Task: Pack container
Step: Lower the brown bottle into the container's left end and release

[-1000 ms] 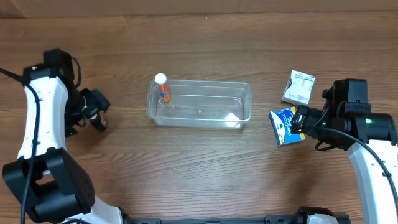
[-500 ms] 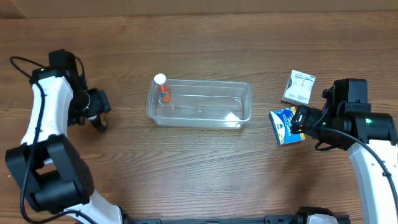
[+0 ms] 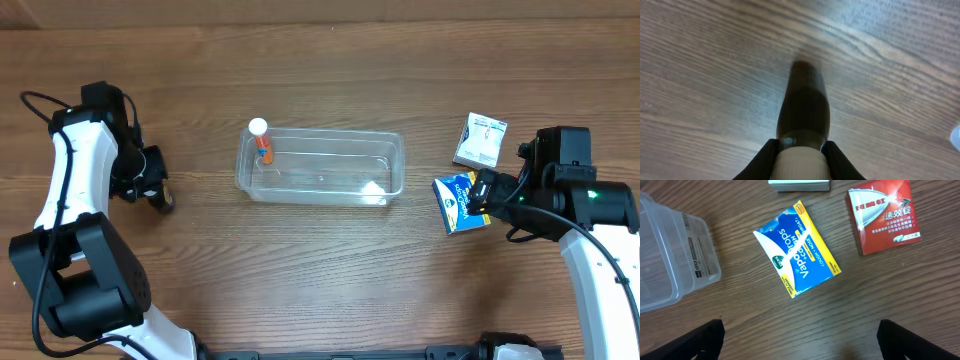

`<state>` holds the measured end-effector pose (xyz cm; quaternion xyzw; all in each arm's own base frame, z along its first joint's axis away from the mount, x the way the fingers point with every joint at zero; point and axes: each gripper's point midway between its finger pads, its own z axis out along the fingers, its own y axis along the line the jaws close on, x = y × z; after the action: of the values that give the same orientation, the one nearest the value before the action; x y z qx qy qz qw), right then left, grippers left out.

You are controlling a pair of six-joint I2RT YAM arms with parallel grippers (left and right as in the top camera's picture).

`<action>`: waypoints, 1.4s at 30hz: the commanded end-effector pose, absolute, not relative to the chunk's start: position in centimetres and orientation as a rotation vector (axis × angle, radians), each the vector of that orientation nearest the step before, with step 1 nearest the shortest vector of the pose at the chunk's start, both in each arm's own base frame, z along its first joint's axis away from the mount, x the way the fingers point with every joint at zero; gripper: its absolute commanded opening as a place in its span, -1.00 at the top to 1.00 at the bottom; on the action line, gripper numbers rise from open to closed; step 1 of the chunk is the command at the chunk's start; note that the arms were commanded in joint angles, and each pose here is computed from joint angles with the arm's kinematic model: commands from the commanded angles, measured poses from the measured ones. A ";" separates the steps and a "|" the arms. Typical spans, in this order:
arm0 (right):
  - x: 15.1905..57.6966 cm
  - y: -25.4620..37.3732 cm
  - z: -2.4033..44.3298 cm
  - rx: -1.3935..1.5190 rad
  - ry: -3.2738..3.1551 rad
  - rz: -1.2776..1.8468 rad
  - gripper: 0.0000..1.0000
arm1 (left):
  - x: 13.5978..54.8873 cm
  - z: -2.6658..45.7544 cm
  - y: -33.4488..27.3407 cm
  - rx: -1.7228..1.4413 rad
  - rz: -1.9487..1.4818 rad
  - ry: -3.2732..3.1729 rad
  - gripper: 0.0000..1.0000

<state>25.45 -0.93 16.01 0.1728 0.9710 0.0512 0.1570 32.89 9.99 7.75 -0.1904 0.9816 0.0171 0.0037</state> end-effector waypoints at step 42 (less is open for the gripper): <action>26.0 -1.1 17.0 0.495 2.745 0.150 -1.00 | 34.9 10.3 -9.3 -0.119 0.072 3.027 0.49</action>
<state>25.49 -0.93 16.06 0.1728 0.9709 0.0512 0.1579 35.04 -10.14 10.69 -0.0204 0.9983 0.0033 0.0539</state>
